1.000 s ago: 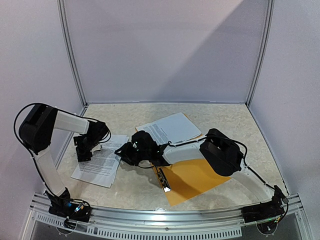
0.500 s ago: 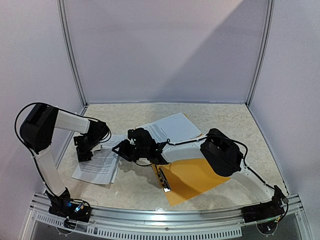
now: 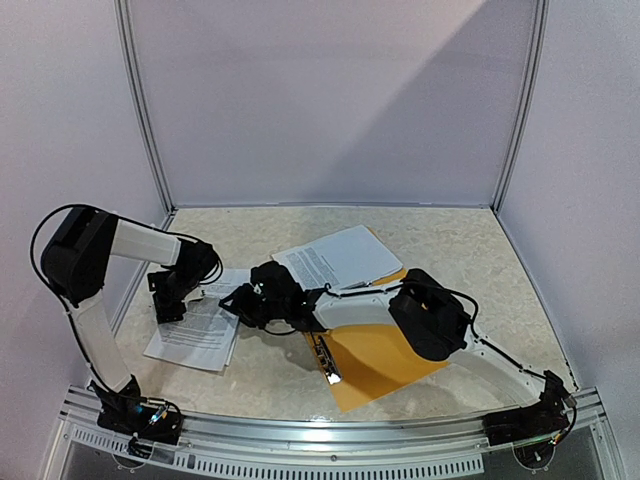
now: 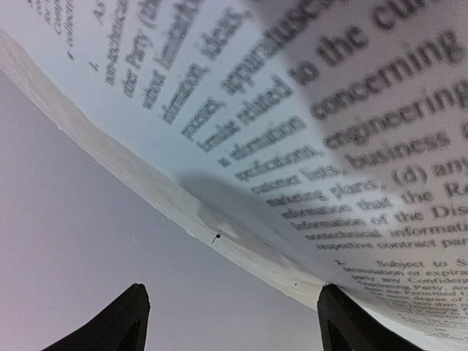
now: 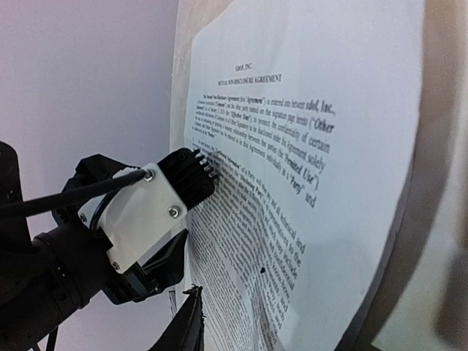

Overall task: Put the files into the folder
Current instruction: Pick up the file from the center of the board.

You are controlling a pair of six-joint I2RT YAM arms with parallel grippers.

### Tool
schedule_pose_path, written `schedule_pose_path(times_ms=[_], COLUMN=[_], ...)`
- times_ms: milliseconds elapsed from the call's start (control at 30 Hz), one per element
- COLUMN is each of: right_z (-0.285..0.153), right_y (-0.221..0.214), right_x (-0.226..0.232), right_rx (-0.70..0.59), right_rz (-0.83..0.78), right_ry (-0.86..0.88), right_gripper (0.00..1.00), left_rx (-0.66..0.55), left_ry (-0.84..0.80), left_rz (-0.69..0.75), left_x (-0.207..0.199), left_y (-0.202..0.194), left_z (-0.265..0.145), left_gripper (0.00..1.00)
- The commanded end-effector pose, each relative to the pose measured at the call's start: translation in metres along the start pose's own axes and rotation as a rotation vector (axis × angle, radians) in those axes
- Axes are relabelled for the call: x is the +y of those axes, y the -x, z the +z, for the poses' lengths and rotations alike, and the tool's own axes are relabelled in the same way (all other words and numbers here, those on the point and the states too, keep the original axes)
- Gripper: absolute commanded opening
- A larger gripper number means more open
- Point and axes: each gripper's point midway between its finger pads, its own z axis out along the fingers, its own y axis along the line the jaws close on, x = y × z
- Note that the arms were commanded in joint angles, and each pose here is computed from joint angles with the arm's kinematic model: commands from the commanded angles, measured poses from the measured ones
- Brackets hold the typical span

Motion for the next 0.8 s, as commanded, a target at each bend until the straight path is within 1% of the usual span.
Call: schedule_pose_path(times_ms=[0, 67, 100, 133, 233, 300, 367, 400, 533, 600, 667, 767], right_z=[0.006, 0.005, 0.004, 0.003, -0.002, -0.008, -0.020, -0.025, -0.058, -0.080, -0.096, -0.117], right_y=[0.003, 0.004, 0.004, 0.003, 0.002, 0.001, 0.001, -0.002, -0.012, -0.021, -0.031, -0.047], right_x=[-0.005, -0.001, 0.002, 0.008, 0.025, 0.044, 0.077, 0.090, 0.154, 0.190, 0.208, 0.214], right_rx=[0.007, 0.006, 0.011, 0.014, 0.028, 0.037, 0.044, 0.049, 0.069, 0.094, 0.121, 0.202], right_rz=[-0.002, -0.021, -0.036, -0.049, -0.113, -0.173, -0.249, -0.314, -0.546, -0.650, -0.726, -0.798], right_ry=[-0.033, -0.027, -0.022, -0.014, 0.009, 0.040, 0.092, 0.110, 0.192, 0.266, 0.298, 0.285], right_gripper=[0.29, 0.15, 0.05, 0.01, 0.00, 0.00, 0.00, 0.00, 0.00, 0.00, 0.00, 0.00], left_rx=[-0.109, -0.111, -0.112, -0.115, -0.122, -0.168, -0.256, -0.314, -0.578, -0.716, -0.841, -1.015], left_ry=[-0.221, -0.225, -0.230, -0.233, -0.239, -0.281, -0.340, -0.373, -0.481, -0.489, -0.464, -0.434], left_rz=[0.070, 0.064, 0.062, 0.058, 0.004, -0.072, -0.168, -0.219, -0.373, -0.410, -0.412, -0.384], left_x=[-0.061, -0.061, -0.062, -0.061, -0.046, -0.028, -0.002, 0.013, 0.071, 0.094, 0.108, 0.112], left_y=[0.035, 0.036, 0.036, 0.036, 0.032, 0.028, 0.023, 0.020, -0.007, -0.024, -0.044, -0.071], left_z=[0.012, 0.012, 0.012, 0.011, 0.006, -0.010, -0.037, -0.054, -0.133, -0.173, -0.212, -0.259], left_gripper=[0.82, 0.82, 0.82, 0.83, 0.84, 0.86, 0.88, 0.89, 0.91, 0.93, 0.95, 0.99])
